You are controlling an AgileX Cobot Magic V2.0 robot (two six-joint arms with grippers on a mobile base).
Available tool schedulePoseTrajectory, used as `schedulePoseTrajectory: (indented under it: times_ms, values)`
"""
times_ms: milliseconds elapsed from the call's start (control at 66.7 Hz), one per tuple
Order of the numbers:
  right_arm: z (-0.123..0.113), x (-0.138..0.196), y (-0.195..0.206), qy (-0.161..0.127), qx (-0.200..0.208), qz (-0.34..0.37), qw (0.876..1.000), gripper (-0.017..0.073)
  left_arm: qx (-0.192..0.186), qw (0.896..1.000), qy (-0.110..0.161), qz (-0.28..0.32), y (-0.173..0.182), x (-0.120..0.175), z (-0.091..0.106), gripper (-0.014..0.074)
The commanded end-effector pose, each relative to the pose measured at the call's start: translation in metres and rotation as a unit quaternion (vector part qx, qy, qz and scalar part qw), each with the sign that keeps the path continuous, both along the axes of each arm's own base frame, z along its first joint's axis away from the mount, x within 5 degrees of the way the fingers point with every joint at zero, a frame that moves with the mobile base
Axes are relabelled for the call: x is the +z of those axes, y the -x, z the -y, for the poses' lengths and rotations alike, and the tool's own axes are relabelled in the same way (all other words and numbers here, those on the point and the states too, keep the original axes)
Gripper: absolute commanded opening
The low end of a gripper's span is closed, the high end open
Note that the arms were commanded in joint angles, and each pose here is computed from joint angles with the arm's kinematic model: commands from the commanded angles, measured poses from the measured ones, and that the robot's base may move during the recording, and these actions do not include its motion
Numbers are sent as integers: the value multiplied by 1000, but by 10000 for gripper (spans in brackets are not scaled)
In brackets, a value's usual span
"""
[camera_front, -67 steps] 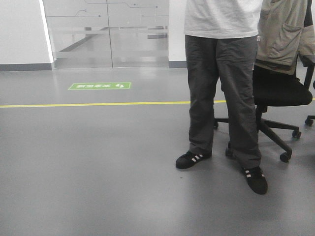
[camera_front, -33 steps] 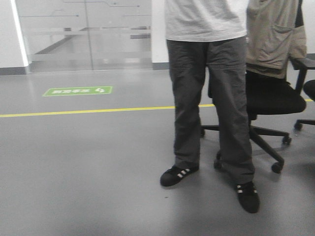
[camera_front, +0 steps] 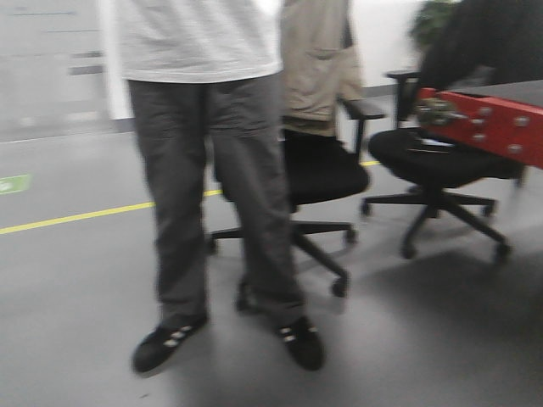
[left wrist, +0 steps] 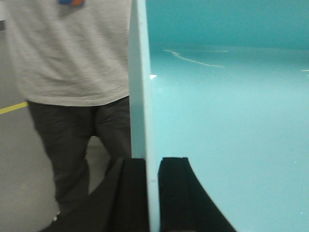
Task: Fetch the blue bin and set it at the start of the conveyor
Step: 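Hold the teal bin with both grippers while driving to the red conveyor table, then carry the teal bin over the grey conveyor belt with both grippers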
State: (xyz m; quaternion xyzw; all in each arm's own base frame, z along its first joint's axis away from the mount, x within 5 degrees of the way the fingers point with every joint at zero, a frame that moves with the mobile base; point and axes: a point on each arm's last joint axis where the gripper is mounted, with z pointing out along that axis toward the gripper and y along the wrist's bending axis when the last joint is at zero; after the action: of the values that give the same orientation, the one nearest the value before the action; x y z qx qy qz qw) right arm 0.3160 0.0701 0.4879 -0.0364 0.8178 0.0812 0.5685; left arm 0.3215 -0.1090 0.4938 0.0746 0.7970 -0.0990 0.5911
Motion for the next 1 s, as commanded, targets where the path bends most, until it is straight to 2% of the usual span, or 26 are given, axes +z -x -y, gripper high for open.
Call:
schedulePoseTrajectory:
  times_ms: [0,165,990]
  values:
    - [-6,12,4,-22,19,43,999,-153,-21,999,38,30,6,12,7,-111]
    - [-6,12,4,-22,19,43,999,-153,-15,999,25,35,6,13,5,-111]
    - [-6,12,4,-22,19,43,999,-153,-13,999,23,36,5,13,4,-111]
